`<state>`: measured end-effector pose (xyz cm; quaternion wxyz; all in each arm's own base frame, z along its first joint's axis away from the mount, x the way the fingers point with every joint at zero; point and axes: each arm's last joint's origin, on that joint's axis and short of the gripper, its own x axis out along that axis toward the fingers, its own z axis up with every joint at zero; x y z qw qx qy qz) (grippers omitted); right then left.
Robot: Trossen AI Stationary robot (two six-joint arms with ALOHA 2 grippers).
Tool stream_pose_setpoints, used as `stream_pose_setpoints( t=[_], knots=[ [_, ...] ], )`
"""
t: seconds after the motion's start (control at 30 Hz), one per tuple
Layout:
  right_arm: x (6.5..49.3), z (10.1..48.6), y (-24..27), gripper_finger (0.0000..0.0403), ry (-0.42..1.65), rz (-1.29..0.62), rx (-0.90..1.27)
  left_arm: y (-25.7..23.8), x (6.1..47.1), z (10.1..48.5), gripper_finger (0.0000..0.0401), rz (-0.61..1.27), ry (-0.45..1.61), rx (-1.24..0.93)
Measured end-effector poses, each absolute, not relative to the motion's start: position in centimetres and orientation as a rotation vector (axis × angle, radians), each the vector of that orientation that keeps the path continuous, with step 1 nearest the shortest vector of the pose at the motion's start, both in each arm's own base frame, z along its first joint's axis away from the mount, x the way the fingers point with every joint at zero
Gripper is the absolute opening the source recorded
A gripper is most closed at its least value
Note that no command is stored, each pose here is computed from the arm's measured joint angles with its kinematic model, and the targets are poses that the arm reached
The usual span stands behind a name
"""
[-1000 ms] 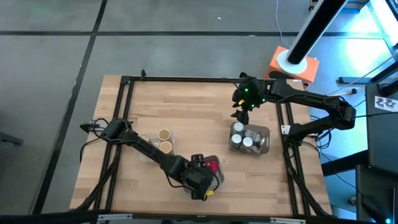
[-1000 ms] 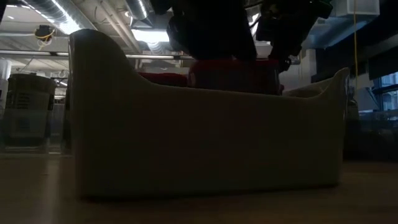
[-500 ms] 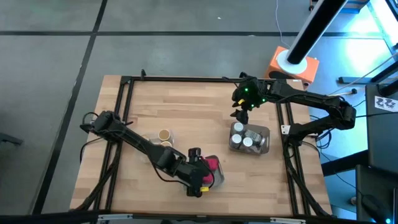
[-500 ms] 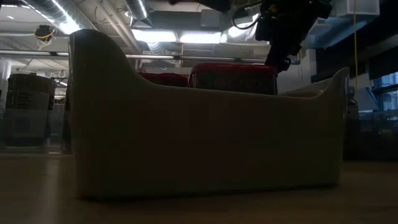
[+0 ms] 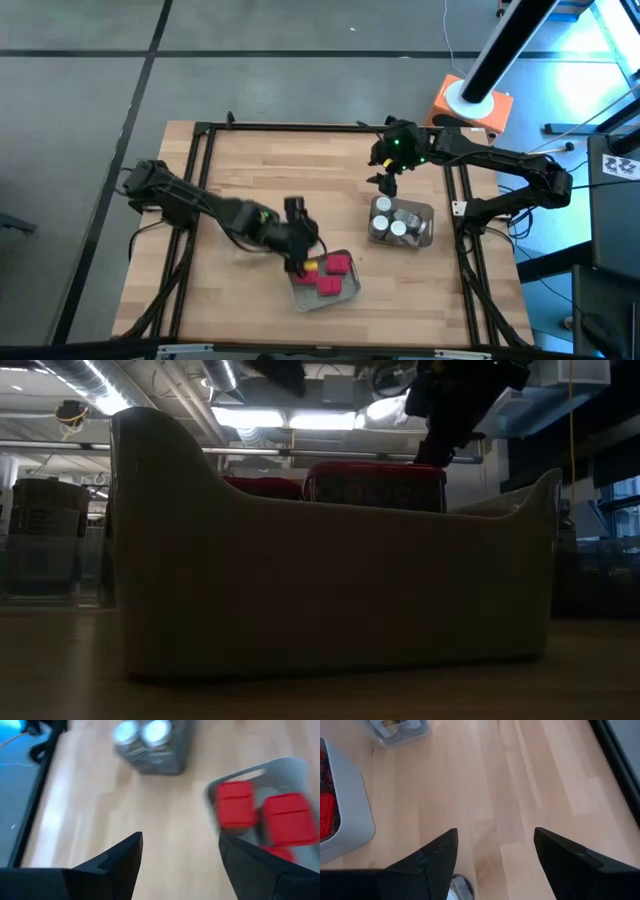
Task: Sort spices by type
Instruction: Return to Home Position
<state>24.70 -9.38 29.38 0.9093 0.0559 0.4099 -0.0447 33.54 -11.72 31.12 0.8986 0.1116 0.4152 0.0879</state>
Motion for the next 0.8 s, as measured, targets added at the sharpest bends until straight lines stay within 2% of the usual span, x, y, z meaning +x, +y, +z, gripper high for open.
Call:
stream_pose_setpoints(
  t=[0.2, 0.4, 0.53, 0.8],
  knots=[
    [24.9, 29.6, -9.7, 0.0262, 0.809, -0.079, 0.046, -6.5, 30.2, 31.2, 0.0250, 0.205, 0.770, 0.143],
    [24.2, 29.7, -11.0, 0.0256, 0.795, -0.072, 0.075, -2.2, 26.6, 30.2, 0.0250, 0.224, 0.644, 0.061],
    [23.4, 29.9, -11.8, 0.0224, 0.782, -0.062, 0.121, -0.6, 24.3, 29.3, 0.0250, 0.264, 0.584, 0.060],
    [21.5, 31.4, -11.4, 0.0138, 0.752, -0.147, 0.176, 1.4, 20.5, 26.7, 0.0249, 0.308, 0.517, 0.065]
  ],
)
